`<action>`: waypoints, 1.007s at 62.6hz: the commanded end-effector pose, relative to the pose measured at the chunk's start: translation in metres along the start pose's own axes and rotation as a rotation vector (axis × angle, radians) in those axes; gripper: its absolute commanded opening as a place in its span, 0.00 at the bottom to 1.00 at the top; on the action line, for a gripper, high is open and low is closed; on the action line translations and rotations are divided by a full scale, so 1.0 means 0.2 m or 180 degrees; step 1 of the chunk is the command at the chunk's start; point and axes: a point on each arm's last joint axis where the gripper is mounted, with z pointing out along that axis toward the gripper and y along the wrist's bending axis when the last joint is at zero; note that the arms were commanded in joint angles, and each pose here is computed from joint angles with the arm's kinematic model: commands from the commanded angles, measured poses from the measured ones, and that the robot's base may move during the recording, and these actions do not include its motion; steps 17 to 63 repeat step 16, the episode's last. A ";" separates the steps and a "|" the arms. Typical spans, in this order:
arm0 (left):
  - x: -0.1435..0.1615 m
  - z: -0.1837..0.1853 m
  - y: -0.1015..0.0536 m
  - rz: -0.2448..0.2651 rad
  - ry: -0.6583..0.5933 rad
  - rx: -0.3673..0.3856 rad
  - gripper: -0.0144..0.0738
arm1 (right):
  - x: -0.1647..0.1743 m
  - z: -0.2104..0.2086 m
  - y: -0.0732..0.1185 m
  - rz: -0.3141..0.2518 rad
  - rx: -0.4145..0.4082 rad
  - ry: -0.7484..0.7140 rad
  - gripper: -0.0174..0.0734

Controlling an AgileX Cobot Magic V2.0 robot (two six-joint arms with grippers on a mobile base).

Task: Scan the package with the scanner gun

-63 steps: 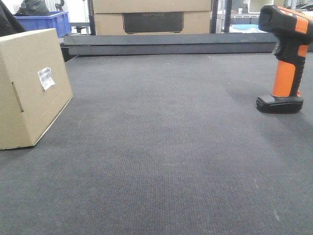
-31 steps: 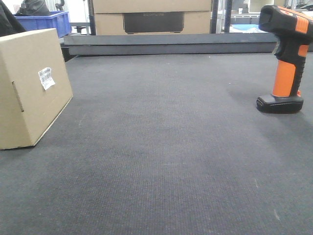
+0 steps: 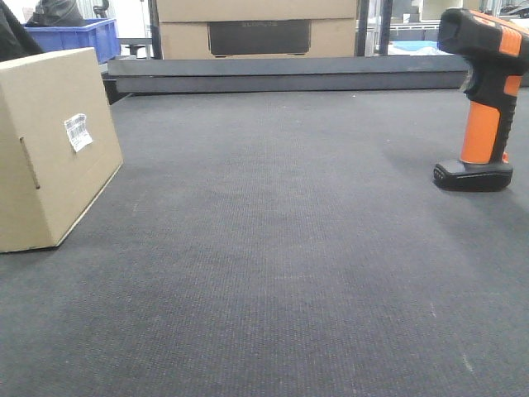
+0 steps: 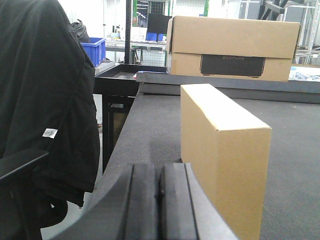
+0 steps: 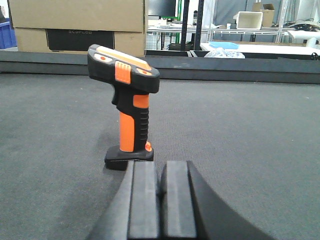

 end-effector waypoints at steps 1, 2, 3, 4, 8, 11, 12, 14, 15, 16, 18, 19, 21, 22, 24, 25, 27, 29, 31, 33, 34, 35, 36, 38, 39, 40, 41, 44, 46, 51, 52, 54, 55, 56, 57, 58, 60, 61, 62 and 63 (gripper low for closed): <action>-0.01 0.00 0.00 -0.0009 -0.0094 0.0025 0.05 | -0.01 0.00 0.00 -0.0013 0.0019 -0.0062 0.01; -0.01 0.00 0.00 -0.0009 -0.0094 0.0025 0.05 | -0.01 0.00 0.00 -0.0013 0.0019 -0.0062 0.01; -0.01 0.00 0.00 -0.0009 -0.0094 0.0025 0.05 | -0.01 0.00 0.00 -0.0013 0.0019 -0.0062 0.01; -0.01 0.00 0.00 -0.0009 -0.0094 0.0025 0.05 | -0.01 0.00 0.00 -0.0013 0.0019 -0.0062 0.01; -0.02 0.00 0.00 -0.0009 -0.0099 0.0025 0.05 | -0.01 0.00 0.00 -0.0013 0.0019 -0.0062 0.01; -0.02 0.00 0.00 -0.0009 -0.0099 0.0025 0.05 | -0.01 0.00 0.00 -0.0013 0.0019 -0.0062 0.01; -0.02 0.00 0.00 -0.0009 -0.0099 0.0025 0.05 | -0.01 0.00 0.00 -0.0013 0.0019 -0.0062 0.01; -0.02 0.00 0.00 -0.0009 -0.0099 0.0025 0.05 | -0.01 0.00 0.00 -0.0013 0.0019 -0.0062 0.01; -0.02 0.00 0.00 -0.0009 -0.0099 0.0025 0.05 | -0.01 0.00 0.00 -0.0013 0.0019 -0.0062 0.01; -0.02 0.00 0.00 -0.0009 -0.0099 0.0025 0.05 | -0.01 0.00 0.00 -0.0013 0.0019 -0.0062 0.01; -0.02 0.00 0.00 -0.0009 -0.0099 0.0025 0.05 | -0.01 0.00 0.00 -0.0013 0.0019 -0.0062 0.01; -0.02 0.00 0.00 -0.0009 -0.0099 0.0025 0.05 | -0.01 0.00 0.00 -0.0013 0.0019 -0.0062 0.01; -0.02 0.00 0.00 -0.0009 -0.0099 0.0025 0.05 | -0.01 0.00 0.00 -0.0013 0.0019 -0.0062 0.01; -0.02 0.00 0.00 -0.0009 -0.0099 0.0025 0.05 | -0.01 0.00 0.00 -0.0013 0.0019 -0.0062 0.01; -0.02 0.00 0.00 -0.0009 -0.0099 0.0025 0.05 | -0.01 0.00 0.00 -0.0013 0.0019 -0.0062 0.01; -0.02 0.00 0.00 -0.0009 -0.0099 0.0025 0.05 | -0.01 0.00 0.00 -0.0013 0.0019 -0.0062 0.01; -0.02 0.00 0.00 -0.0009 -0.0099 0.0025 0.05 | -0.01 0.00 0.00 -0.0013 0.0019 -0.0062 0.01; -0.02 0.00 0.00 -0.0009 -0.0099 0.0025 0.05 | -0.01 0.00 0.00 -0.0013 0.0019 -0.0062 0.01; -0.02 0.00 0.00 -0.0009 -0.0099 0.0025 0.05 | -0.01 0.00 0.00 -0.0013 0.0019 -0.0062 0.01; -0.02 0.00 0.00 -0.0009 -0.0099 0.0025 0.05 | -0.01 0.00 0.00 -0.0013 0.0019 -0.0062 0.01; -0.02 0.00 0.00 -0.0009 -0.0099 0.0025 0.05 | -0.01 0.00 0.00 -0.0013 0.0019 -0.0062 0.01; -0.02 0.00 0.00 -0.0009 -0.0099 0.0025 0.05 | -0.01 0.00 0.00 -0.0013 0.0019 -0.0062 0.01; -0.02 0.00 0.00 -0.0009 -0.0099 0.0025 0.05 | -0.01 0.00 0.00 -0.0013 0.0019 -0.0062 0.01; -0.02 0.00 0.00 -0.0009 -0.0099 0.0025 0.05 | -0.01 0.00 0.00 -0.0013 0.0019 -0.0062 0.01; -0.02 0.00 0.00 -0.0009 -0.0099 0.0025 0.05 | -0.01 0.00 0.00 -0.0013 0.0019 -0.0062 0.01; -0.02 0.00 0.00 -0.0009 -0.0099 0.0025 0.05 | -0.01 0.00 0.00 -0.0013 0.0019 -0.0062 0.01; -0.02 0.00 0.00 -0.0009 -0.0099 0.0025 0.05 | -0.01 0.00 0.00 -0.0013 0.0019 -0.0062 0.01; -0.02 0.00 0.00 -0.0009 -0.0099 0.0025 0.05 | -0.01 0.00 0.00 -0.0013 0.0019 -0.0062 0.01; -0.02 0.00 0.00 -0.0009 -0.0099 0.0025 0.05 | -0.01 0.00 0.00 -0.0013 0.0019 -0.0062 0.01; -0.02 0.00 0.00 -0.0009 -0.0099 0.0025 0.05 | -0.01 0.00 0.00 -0.0013 0.0019 -0.0062 0.01; -0.02 0.00 0.00 -0.0009 -0.0099 0.0025 0.05 | -0.01 0.00 0.00 -0.0013 0.0019 -0.0062 0.01; -0.02 0.00 0.00 -0.0009 -0.0099 0.0025 0.05 | -0.01 0.00 0.00 -0.0013 0.0019 -0.0062 0.01; -0.02 0.00 0.00 -0.0009 -0.0099 0.0025 0.05 | -0.01 0.00 0.00 -0.0013 0.0019 -0.0062 0.01; -0.02 0.00 0.00 -0.0009 -0.0099 0.0025 0.05 | -0.01 0.00 0.00 -0.0013 0.0019 -0.0062 0.01; -0.02 0.00 0.00 -0.0009 -0.0099 0.0025 0.05 | -0.01 0.00 0.00 -0.0013 0.0019 -0.0062 0.01; -0.02 0.00 0.00 -0.0009 -0.0099 0.0025 0.05 | -0.01 0.00 0.00 -0.0013 0.0019 -0.0062 0.01; -0.02 0.00 0.00 -0.0009 -0.0099 0.0025 0.05 | -0.01 0.00 0.00 -0.0013 0.0019 -0.0062 0.01; -0.02 0.00 0.00 -0.0009 -0.0099 0.0025 0.05 | -0.01 0.00 0.00 -0.0013 0.0019 -0.0062 0.01; -0.02 0.00 0.00 -0.0009 -0.0099 0.0025 0.05 | -0.01 0.00 0.00 -0.0013 0.0019 -0.0062 0.01; -0.02 0.00 0.00 -0.0009 -0.0099 0.0025 0.05 | -0.01 0.00 0.00 -0.0013 0.0019 -0.0062 0.01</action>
